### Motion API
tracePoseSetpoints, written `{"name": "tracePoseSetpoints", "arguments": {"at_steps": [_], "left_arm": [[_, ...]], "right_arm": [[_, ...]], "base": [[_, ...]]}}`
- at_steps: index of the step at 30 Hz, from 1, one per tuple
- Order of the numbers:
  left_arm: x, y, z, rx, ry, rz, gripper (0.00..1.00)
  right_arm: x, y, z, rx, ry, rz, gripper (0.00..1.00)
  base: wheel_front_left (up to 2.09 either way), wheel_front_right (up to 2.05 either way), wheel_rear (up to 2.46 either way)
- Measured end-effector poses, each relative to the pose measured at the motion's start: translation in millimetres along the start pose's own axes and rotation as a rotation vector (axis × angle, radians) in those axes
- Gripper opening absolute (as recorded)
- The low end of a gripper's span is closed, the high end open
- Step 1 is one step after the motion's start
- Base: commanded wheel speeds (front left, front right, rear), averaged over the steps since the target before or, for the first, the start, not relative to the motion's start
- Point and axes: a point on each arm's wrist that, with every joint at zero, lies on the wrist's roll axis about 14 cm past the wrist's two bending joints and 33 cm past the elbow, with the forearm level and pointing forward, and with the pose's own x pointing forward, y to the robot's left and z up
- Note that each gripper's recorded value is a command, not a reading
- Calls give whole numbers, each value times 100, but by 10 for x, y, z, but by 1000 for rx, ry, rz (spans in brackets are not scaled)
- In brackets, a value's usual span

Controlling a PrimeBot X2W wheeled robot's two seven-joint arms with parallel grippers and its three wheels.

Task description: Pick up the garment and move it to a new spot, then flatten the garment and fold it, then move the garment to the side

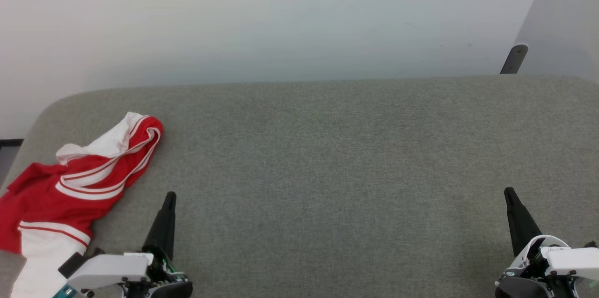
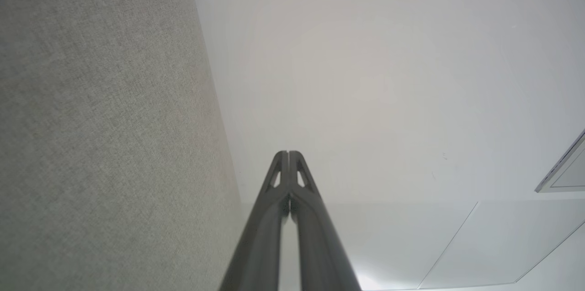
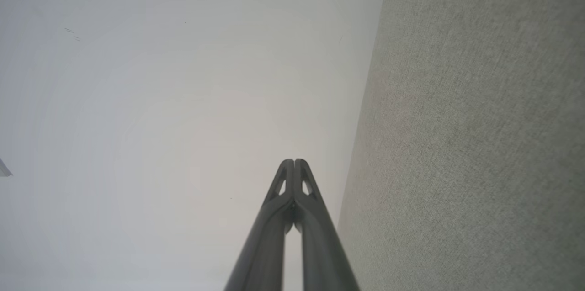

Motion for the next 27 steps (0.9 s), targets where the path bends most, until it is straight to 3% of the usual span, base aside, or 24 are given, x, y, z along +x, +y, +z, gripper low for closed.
{"name": "tracePoseSetpoints", "arguments": {"at_steps": [27], "left_arm": [[0, 0, 0, 0, 0, 0, 0]], "right_arm": [[0, 0, 0, 0, 0, 0, 0]], "base": [[0, 0, 0]]}}
